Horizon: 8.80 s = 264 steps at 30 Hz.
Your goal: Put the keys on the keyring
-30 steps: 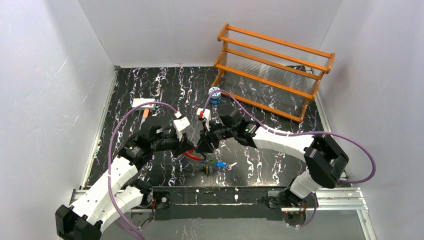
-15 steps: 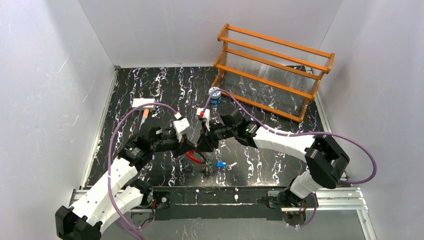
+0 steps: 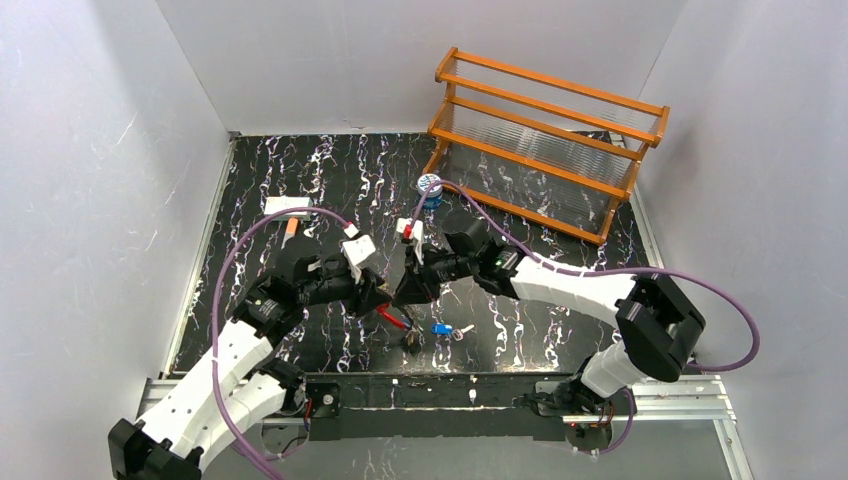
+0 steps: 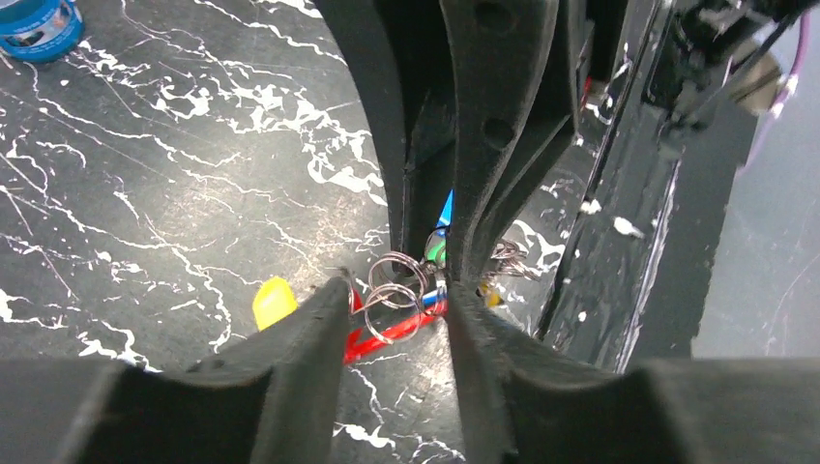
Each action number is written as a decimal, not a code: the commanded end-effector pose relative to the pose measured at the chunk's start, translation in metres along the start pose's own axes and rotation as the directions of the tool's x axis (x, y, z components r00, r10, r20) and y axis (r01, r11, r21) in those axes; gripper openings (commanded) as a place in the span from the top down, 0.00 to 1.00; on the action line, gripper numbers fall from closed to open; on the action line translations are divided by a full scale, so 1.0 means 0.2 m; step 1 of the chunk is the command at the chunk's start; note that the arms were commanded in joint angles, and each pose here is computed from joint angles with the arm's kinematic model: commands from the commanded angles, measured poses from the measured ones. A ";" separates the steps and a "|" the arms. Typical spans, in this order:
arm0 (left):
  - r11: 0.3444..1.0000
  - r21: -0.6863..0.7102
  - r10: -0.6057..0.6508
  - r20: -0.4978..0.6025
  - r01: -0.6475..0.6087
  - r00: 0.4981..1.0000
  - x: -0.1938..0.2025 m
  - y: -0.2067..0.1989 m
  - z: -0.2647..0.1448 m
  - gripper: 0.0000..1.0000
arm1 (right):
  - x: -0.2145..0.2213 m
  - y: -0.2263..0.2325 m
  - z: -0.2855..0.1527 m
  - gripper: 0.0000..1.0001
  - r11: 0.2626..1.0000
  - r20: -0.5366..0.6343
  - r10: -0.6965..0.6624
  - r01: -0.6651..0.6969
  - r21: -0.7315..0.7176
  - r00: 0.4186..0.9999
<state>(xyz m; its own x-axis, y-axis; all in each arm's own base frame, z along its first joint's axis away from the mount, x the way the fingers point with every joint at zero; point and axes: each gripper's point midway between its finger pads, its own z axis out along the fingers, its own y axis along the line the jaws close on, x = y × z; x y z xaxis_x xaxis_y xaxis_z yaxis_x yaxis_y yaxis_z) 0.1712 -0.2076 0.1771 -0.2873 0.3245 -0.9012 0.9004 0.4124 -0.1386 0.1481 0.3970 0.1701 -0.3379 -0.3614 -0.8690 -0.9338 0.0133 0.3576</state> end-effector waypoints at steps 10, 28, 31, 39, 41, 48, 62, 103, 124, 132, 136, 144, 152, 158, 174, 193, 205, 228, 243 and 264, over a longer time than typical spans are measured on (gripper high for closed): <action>0.992 -0.112 -0.025 0.331 0.066 0.943 -0.23 0.03 -0.08 0.45 | -0.12 -0.01 -0.21 0.99 0.995 0.177 0.070 -0.057 -0.076 0.982; 0.966 0.186 -0.249 0.475 0.181 0.844 -0.17 -0.20 0.14 0.73 | -0.18 -0.16 -0.43 0.99 0.978 0.379 0.162 -0.199 0.060 0.911; 0.967 0.193 -0.239 0.456 0.167 0.857 -0.15 -0.26 0.20 0.75 | -0.17 -0.20 -0.43 0.99 0.961 0.366 0.218 -0.265 0.082 0.905; 0.971 0.159 -0.234 0.446 0.180 0.864 -0.13 -0.26 0.29 0.70 | -0.14 -0.26 -0.43 0.99 0.910 0.364 0.355 -0.407 0.076 0.861; 0.972 0.140 -0.231 0.448 0.187 0.864 -0.13 -0.24 0.31 0.66 | -0.13 -0.27 -0.42 0.99 0.891 0.357 0.396 -0.448 0.072 0.846; 0.964 0.047 -0.255 0.445 0.262 0.859 -0.09 -0.13 0.38 0.69 | 0.00 -0.36 -0.38 0.99 0.776 0.345 0.558 -0.622 0.107 0.755; 0.953 -0.074 -0.249 0.362 0.294 0.898 0.00 0.02 0.58 0.83 | 0.31 -0.62 -0.45 0.99 0.547 0.388 0.748 -0.831 0.100 0.539; 0.947 -0.009 0.268 0.575 -0.322 0.773 -0.07 -0.19 0.59 0.61 | 0.24 -0.41 -0.49 0.99 0.555 0.237 0.812 -0.831 -0.033 0.533; 0.983 -0.167 0.167 0.634 -0.078 0.755 -0.21 -0.01 0.51 0.62 | 0.21 -0.40 -0.49 0.99 0.563 0.235 0.809 -0.825 -0.046 0.539; 0.990 -0.133 0.112 0.634 -0.035 0.765 -0.20 -0.02 0.52 0.75 | 0.21 -0.40 -0.49 0.99 0.564 0.236 0.808 -0.824 -0.047 0.540; 0.994 -0.113 0.077 0.636 -0.006 0.768 -0.18 -0.03 0.51 0.75 | 0.20 -0.40 -0.49 0.99 0.566 0.235 0.807 -0.823 -0.050 0.541; 0.995 -0.037 -0.044 0.629 0.087 0.776 -0.14 -0.07 0.49 0.72 | 0.18 -0.40 -0.49 0.99 0.572 0.236 0.804 -0.818 -0.055 0.546; 0.982 0.066 -0.176 0.636 0.175 0.751 -0.19 -0.13 0.55 0.72 | 0.18 -0.40 -0.49 0.99 0.572 0.237 0.804 -0.819 -0.056 0.545; 0.974 0.078 -0.211 0.649 0.212 0.731 -0.24 -0.13 0.59 0.73 | 0.19 -0.40 -0.49 0.99 0.570 0.234 0.806 -0.819 -0.057 0.545; 0.948 -0.032 -0.208 0.691 0.316 0.692 -0.24 0.02 0.58 0.76 | 0.18 -0.38 -0.49 0.99 0.576 0.230 0.804 -0.815 -0.066 0.549; 0.979 0.019 -0.159 0.687 0.201 0.709 -0.28 -0.09 0.53 1.00 | 0.17 -0.39 -0.50 0.99 0.584 0.238 0.796 -0.809 -0.067 0.556; 0.971 -0.022 -0.158 0.695 0.239 0.702 -0.25 -0.04 0.49 0.75 | 0.16 -0.38 -0.50 0.99 0.591 0.241 0.793 -0.804 -0.073 0.560; 0.970 -0.014 -0.161 0.710 0.243 0.685 -0.33 -0.03 0.56 0.81 | 0.16 -0.37 -0.50 0.99 0.593 0.235 0.792 -0.801 -0.080 0.563; 0.968 -0.069 -0.126 0.693 0.240 0.710 -0.28 0.01 0.60 1.00 | 0.15 -0.35 -0.51 0.99 0.600 0.233 0.788 -0.795 -0.087 0.570; 0.959 -0.091 0.257 0.670 -0.267 0.697 -0.28 -0.23 0.49 0.79 | 0.08 -0.32 -0.52 0.99 0.593 0.232 0.797 -0.795 -0.127 0.558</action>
<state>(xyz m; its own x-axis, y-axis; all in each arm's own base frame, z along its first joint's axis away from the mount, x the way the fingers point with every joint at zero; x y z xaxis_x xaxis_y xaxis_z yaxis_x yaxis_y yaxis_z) 0.1861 -0.3217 0.1131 -0.0228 -0.0407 -0.9989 0.9037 0.4265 -0.0380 0.2114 0.2872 0.1350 -0.9817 0.0364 -0.1871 -0.1720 0.2536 0.9519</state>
